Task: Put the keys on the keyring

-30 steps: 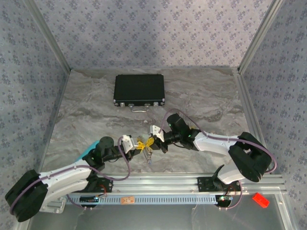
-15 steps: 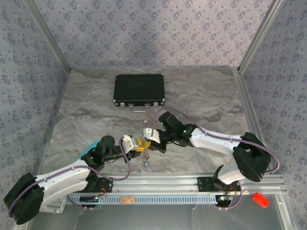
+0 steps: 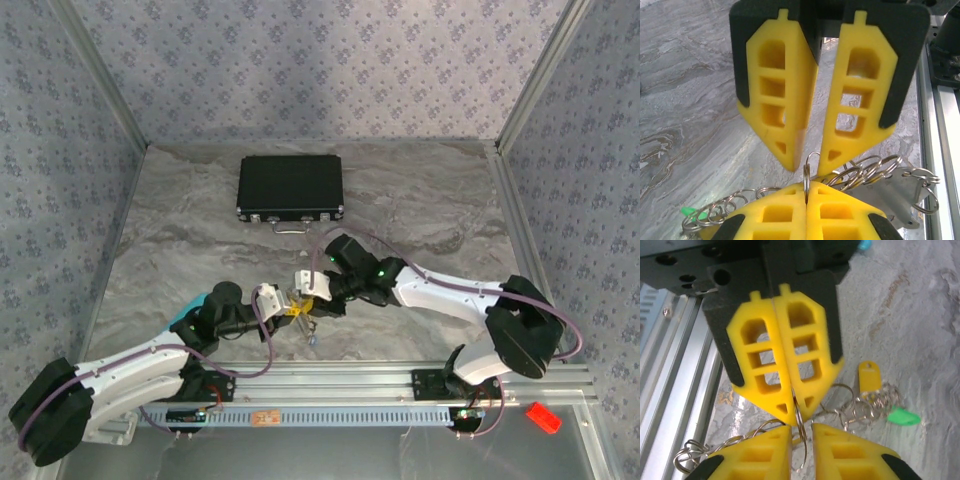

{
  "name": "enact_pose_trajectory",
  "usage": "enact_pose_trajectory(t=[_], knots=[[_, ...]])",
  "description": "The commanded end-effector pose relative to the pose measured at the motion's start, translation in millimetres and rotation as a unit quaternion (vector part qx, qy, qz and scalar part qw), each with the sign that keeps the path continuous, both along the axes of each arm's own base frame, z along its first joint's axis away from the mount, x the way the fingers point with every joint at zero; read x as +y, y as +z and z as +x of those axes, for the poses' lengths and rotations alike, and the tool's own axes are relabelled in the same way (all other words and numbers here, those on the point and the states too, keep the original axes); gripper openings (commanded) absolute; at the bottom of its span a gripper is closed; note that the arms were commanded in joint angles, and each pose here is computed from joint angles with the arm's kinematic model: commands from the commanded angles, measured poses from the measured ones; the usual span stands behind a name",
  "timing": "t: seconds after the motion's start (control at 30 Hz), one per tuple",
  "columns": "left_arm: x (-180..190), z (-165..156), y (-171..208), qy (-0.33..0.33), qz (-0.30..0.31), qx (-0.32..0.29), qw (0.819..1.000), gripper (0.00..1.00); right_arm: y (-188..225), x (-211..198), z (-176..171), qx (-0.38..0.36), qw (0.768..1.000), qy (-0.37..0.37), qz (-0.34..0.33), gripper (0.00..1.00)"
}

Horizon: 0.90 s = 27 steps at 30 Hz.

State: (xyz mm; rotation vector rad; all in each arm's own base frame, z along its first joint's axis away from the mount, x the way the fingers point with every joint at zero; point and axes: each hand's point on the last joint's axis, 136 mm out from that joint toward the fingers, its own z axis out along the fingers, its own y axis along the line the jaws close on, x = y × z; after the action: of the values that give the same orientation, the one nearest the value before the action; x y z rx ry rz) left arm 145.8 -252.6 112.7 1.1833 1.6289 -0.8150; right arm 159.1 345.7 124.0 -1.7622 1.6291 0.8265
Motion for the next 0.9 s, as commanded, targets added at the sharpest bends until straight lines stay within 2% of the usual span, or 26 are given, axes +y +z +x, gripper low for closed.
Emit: enact_pose_trajectory(t=[0.0,0.3,0.5,0.77,0.87], knots=[[-6.6,2.1,19.9,-0.012,-0.03,-0.031,0.999,0.0,17.6,1.1,1.6,0.033,0.997,-0.011,0.062,0.24],[-8.5,1.6,20.4,-0.014,-0.041,-0.028,0.999,0.0,7.8,1.5,-0.8,0.067,0.995,-0.008,0.076,0.26],[-10.5,1.3,23.1,-0.018,-0.048,-0.03,0.998,0.0,4.8,2.0,-1.0,0.071,0.995,-0.007,0.074,0.19],[-10.5,0.5,24.8,-0.019,-0.052,-0.032,0.998,0.0,-6.0,0.5,0.3,0.072,0.995,-0.011,0.06,0.21],[-10.2,0.5,23.8,-0.019,-0.05,-0.031,0.998,0.0,-6.1,2.0,0.2,0.076,0.995,-0.01,0.062,0.14]])
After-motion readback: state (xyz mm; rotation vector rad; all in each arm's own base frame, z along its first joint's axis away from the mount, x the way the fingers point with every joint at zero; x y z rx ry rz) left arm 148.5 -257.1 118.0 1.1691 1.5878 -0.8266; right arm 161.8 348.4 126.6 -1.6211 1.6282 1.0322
